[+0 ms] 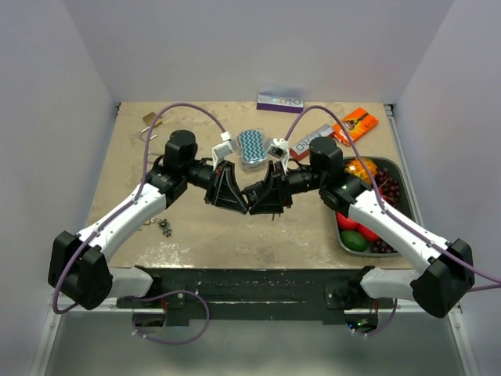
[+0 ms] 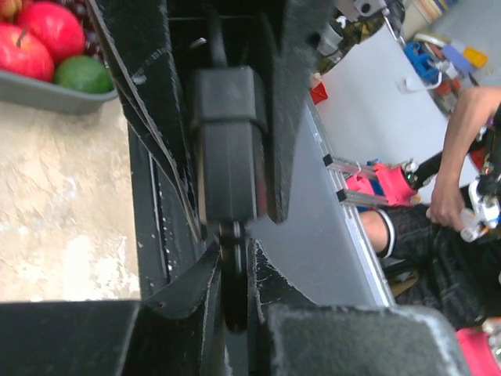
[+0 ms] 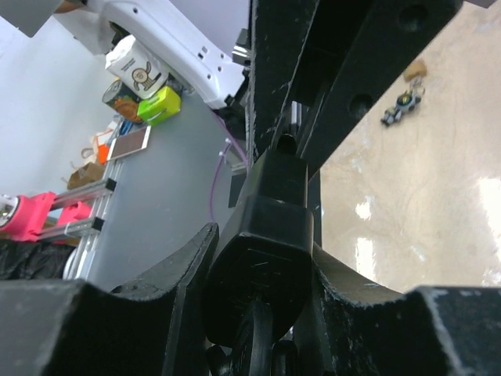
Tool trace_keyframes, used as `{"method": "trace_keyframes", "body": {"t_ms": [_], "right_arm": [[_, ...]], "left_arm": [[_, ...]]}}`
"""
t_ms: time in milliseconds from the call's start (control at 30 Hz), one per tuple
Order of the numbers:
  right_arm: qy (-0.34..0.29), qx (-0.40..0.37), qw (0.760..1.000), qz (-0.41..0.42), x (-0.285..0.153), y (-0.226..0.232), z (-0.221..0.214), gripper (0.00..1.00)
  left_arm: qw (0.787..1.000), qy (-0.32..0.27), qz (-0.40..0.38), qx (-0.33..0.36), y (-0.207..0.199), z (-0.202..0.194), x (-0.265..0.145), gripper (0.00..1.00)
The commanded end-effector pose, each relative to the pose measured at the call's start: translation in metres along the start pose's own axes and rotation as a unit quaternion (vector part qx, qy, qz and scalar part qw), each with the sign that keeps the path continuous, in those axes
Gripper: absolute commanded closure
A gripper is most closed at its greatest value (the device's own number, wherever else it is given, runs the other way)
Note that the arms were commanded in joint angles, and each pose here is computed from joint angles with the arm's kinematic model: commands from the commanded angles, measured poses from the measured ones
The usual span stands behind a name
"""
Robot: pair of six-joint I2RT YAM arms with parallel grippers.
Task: Lock with the key
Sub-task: Lock the lock.
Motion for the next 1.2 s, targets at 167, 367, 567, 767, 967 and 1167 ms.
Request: {"method": "trace_keyframes", "body": {"t_ms": [167,367,567,767,967,1167], "right_arm": [[0.134,-0.021,0.988,0.077,0.076,0.011,-0.093,1.00],[0.110,-0.042,0.991,0.066,0.058,0.013,-0.075,1.00],[0.104,-0.083,0.990,0.036,0.032,0.009,-0.054,0.37],[0.095,-0.102,0.990,-0.006,0.003,-0.003,-0.039,0.14],[0.121,-0.128,0.984,-0.024,-0.008,-0.008,-0.035,0.10],[0.119,-0.113,0.986,-0.030,-0.015,-0.019,-0.028,0.07]], "left_arm": [[0.973,-0.086,0.101,0.190,-0.009,0.093,0.061,1.00],[0.971,-0.065,0.102,0.207,-0.010,0.076,0.053,1.00],[0.962,-0.040,0.116,0.242,-0.004,0.059,0.033,1.00],[0.961,-0.002,0.114,0.253,0.001,0.039,0.025,1.00],[0.958,0.025,0.099,0.267,0.001,0.029,0.024,1.00],[0.958,0.042,0.072,0.274,-0.008,0.015,0.025,1.00]]}}
Point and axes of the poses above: each gripper's point midway between its finger pads, its own x axis out along the fingers, its own y axis along the line the jaws close on, z = x × y, the point moved 2 cm from there along -x, back along the fingers, and after that the axes turned 1 degree about -x, right-handed, at the moved point
